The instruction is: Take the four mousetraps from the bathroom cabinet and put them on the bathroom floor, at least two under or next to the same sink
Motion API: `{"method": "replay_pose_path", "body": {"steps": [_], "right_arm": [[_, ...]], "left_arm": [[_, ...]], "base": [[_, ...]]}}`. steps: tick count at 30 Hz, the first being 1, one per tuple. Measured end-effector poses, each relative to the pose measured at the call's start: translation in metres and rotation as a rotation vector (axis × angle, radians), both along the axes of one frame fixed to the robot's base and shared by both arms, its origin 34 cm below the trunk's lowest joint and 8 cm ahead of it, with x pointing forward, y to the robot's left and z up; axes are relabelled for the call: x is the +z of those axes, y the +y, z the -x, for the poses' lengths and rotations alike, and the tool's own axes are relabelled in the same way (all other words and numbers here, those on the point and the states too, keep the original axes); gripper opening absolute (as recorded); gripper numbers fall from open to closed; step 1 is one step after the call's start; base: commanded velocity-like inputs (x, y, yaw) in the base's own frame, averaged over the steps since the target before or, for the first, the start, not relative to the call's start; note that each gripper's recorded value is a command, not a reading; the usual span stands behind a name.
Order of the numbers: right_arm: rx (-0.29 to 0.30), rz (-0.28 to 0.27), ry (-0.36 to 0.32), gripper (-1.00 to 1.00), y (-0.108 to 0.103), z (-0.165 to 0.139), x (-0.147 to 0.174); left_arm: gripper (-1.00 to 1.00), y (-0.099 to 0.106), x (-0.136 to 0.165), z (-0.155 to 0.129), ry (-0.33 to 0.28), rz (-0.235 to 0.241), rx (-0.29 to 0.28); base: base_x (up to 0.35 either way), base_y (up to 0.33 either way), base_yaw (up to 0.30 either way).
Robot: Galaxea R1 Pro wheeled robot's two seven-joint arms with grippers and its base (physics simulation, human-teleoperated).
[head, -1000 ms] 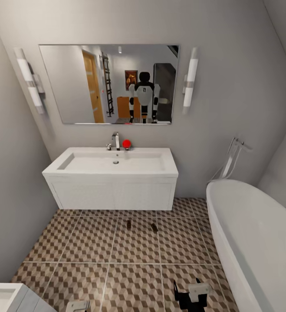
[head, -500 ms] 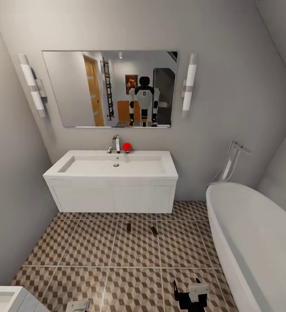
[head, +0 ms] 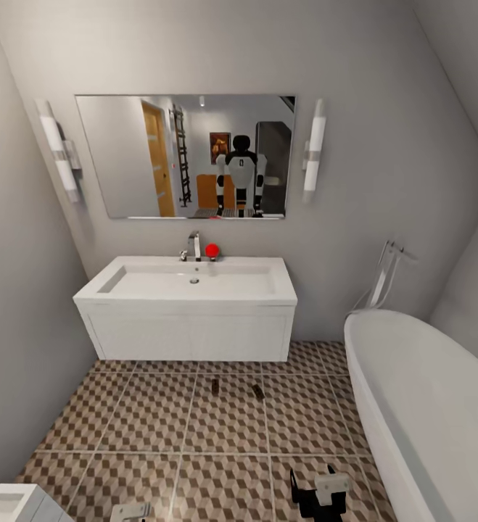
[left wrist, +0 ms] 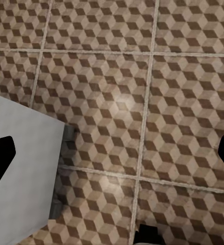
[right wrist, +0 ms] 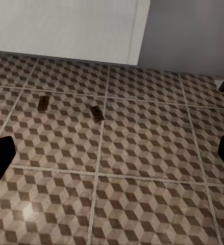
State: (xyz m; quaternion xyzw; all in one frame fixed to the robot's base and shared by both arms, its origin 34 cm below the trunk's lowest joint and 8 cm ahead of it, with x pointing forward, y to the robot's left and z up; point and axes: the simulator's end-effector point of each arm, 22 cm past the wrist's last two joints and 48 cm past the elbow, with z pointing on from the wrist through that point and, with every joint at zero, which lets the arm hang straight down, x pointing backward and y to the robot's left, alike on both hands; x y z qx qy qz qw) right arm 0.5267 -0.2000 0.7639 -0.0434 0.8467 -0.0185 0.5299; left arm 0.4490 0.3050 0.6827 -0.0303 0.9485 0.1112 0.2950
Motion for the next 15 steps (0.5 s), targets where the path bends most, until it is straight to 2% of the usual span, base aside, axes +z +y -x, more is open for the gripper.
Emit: {"method": "replay_pose_path", "body": {"steps": [15], "right_arm": [[0.0,0.0,-0.024,1.0,0.0,-0.006,0.01]], "left_arm": [[1.0,-0.012,0.007,-0.008,-0.025,0.019,-0.008]], "base": [[0.0,0.0,0.0]]}}
